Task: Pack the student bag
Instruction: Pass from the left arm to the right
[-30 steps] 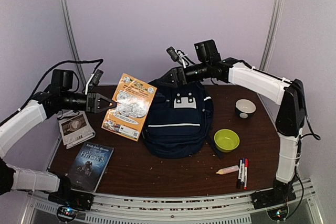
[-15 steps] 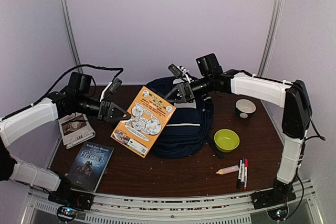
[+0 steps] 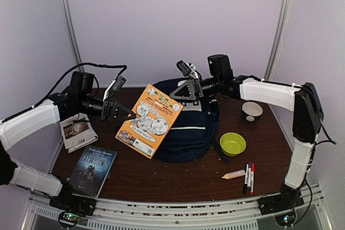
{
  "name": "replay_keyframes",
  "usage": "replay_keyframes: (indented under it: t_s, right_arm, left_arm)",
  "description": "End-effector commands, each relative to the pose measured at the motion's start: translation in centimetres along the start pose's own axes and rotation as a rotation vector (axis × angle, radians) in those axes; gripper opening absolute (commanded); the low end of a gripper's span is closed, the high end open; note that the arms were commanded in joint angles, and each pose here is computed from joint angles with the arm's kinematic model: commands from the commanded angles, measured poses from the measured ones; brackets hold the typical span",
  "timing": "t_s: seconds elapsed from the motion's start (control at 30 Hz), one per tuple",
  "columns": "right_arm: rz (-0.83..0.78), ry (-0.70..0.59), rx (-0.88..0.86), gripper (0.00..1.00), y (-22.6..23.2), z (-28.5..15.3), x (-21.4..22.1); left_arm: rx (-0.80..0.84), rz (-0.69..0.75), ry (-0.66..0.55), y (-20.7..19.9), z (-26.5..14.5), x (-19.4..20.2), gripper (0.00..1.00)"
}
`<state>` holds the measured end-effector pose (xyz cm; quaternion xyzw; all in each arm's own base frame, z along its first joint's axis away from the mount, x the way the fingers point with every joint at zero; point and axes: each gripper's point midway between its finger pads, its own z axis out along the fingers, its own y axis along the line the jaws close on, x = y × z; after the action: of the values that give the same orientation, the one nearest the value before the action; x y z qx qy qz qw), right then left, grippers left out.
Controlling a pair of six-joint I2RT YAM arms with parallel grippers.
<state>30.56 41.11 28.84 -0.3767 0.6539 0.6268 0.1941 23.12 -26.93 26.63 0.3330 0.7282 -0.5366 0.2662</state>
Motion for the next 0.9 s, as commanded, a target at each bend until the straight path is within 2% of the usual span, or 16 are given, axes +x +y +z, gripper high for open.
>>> replay_keyframes:
  t_s: [0.0, 0.1, 0.37, 0.53, 0.57, 0.6, 0.63, 0.8, 0.87]
  right_arm:
    - [-0.061, 0.082, -0.030, 0.89, 2.2, 1.3, 1.7]
    - [-0.083, 0.107, -0.067, 0.90, 3.1, 1.8, 2.1]
    - [-0.055, -0.033, -0.167, 0.90, 5.6, -0.1, -1.6]
    - [-0.032, -0.039, -0.143, 0.91, 4.6, 0.2, -1.3]
    - [-0.035, -0.041, -0.143, 0.92, 4.6, 0.1, -1.4]
    - [-0.047, -0.050, -0.143, 0.99, 4.8, -0.1, -1.8]
    - [-0.056, -0.061, -0.139, 1.00, 4.9, -0.5, -2.4]
    - [-0.077, -0.129, -0.005, 1.00, 2.9, -3.0, -5.1]
    - [-0.112, -0.067, 0.112, 1.00, 1.4, -3.1, -3.8]
  left_arm:
    - [0.076, 0.159, -0.070, -2.6, -0.4, -3.1, 0.00]
    - [0.086, 0.153, -0.063, -2.5, -0.2, -3.0, 0.00]
    - [0.101, 0.153, -0.052, -2.3, 0.0, -2.9, 0.00]
    - [0.099, 0.152, -0.051, -2.1, 0.2, -3.0, 0.00]
    - [0.099, 0.147, -0.049, -1.9, 0.2, -3.0, 0.00]
    - [0.102, 0.139, -0.044, -1.8, 0.3, -2.9, 0.00]
    - [0.110, 0.135, -0.039, -1.8, 0.4, -2.8, 0.00]
    - [0.119, 0.137, -0.033, -2.0, 0.4, -2.2, 0.00]
    - [0.119, 0.141, -0.034, -2.1, 0.3, -2.2, 0.00]
